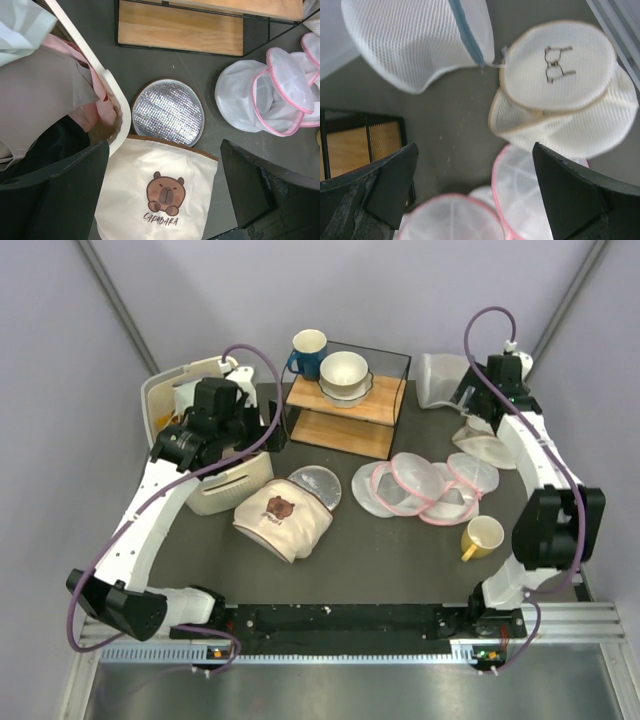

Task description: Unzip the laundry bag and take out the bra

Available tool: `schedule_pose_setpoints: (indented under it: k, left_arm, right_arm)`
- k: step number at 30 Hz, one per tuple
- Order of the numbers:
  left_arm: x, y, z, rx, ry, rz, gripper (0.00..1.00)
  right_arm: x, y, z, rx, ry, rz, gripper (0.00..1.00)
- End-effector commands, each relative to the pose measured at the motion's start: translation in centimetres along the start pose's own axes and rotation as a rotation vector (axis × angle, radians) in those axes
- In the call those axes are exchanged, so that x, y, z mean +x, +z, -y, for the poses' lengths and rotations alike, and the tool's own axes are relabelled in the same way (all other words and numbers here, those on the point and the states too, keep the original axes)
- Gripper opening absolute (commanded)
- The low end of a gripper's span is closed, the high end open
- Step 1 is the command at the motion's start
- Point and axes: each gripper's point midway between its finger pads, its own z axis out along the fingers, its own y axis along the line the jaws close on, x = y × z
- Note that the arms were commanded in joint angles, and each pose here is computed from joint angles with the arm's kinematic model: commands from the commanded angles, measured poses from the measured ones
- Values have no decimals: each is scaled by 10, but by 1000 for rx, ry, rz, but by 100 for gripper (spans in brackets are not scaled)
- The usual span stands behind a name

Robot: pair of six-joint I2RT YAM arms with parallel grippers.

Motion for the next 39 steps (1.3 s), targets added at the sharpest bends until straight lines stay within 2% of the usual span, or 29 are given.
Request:
schedule_pose_setpoints:
  k: [1, 5, 7, 8, 10, 11, 12, 14, 17, 19, 21, 23, 24, 26, 27, 28, 29, 30, 31, 32, 34, 36, 39]
  left_arm:
    - [-36, -28, -5, -53, 4, 144, 99]
    - [-51, -48, -7, -72, -15, 205, 99]
    - [-60, -57, -4, -63, -23, 239, 99]
    - [-62, -59, -3, -63, -22, 245, 99]
    - [-65, -61, -4, -68, -26, 254, 99]
    - [-65, -62, -5, -74, -26, 256, 99]
    - [-63, -60, -6, -79, -31, 247, 99]
    - [-61, -56, -7, -85, -34, 233, 99]
    - [-57, -54, -8, -92, -38, 216, 99]
    - [-57, -54, -7, -84, -33, 218, 99]
    - [-58, -51, -4, -68, -13, 209, 99]
    - [-59, -49, -2, -60, -11, 204, 99]
    - [-61, -50, -1, -55, -9, 210, 99]
    - [-63, -51, 1, -45, -7, 220, 99]
    - [-65, -53, 2, -38, -5, 229, 99]
    - [-66, -55, 4, -30, -4, 235, 99]
    - [-67, -56, 8, -6, 0, 238, 99]
    - [-68, -57, 10, 6, 11, 239, 99]
    - [-66, -59, 16, 40, 16, 230, 99]
    - [-64, -59, 20, 61, 16, 218, 99]
    - [-59, -61, 23, 80, 16, 200, 99]
    - [-54, -67, 24, 93, 22, 197, 99]
    - [-51, -73, 22, 90, 30, 212, 99]
  right_arm:
    - [-60, 39, -17, -111, 43, 117, 99]
    - [-75, 79, -22, -164, 54, 128, 99]
    - [-67, 102, -26, -198, 58, 105, 99]
    - [-77, 107, -29, -211, 62, 137, 98]
    - [-65, 130, -35, -239, 58, 108, 96]
    - [-72, 133, -40, -255, 58, 123, 94]
    - [-70, 141, -41, -256, 66, 122, 85]
    - [-67, 151, -41, -253, 69, 123, 61]
    - [-78, 139, -37, -232, 69, 168, 2]
    - [-86, 127, -23, -162, 83, 205, 0]
    - [-97, 95, -17, -150, 76, 246, 0]
    - [-91, 74, -12, -147, 71, 233, 0]
    - [-109, 39, -14, -170, 78, 280, 0]
    - [-97, 9, -12, -160, 66, 245, 0]
    - [-105, -25, -14, -178, 60, 271, 0]
    - [-101, -43, -17, -185, 51, 265, 0]
    - [-79, -52, -11, -161, 38, 212, 0]
    - [-65, -68, -25, -195, 19, 198, 0]
    - [-69, -105, -25, -220, 25, 249, 0]
    - [-46, -109, -19, -201, 11, 215, 0]
    - [-36, -151, -22, -261, -3, 237, 0]
    - [-13, -170, -13, -267, -42, 184, 0]
    - [-2, -203, -8, -307, -82, 166, 0]
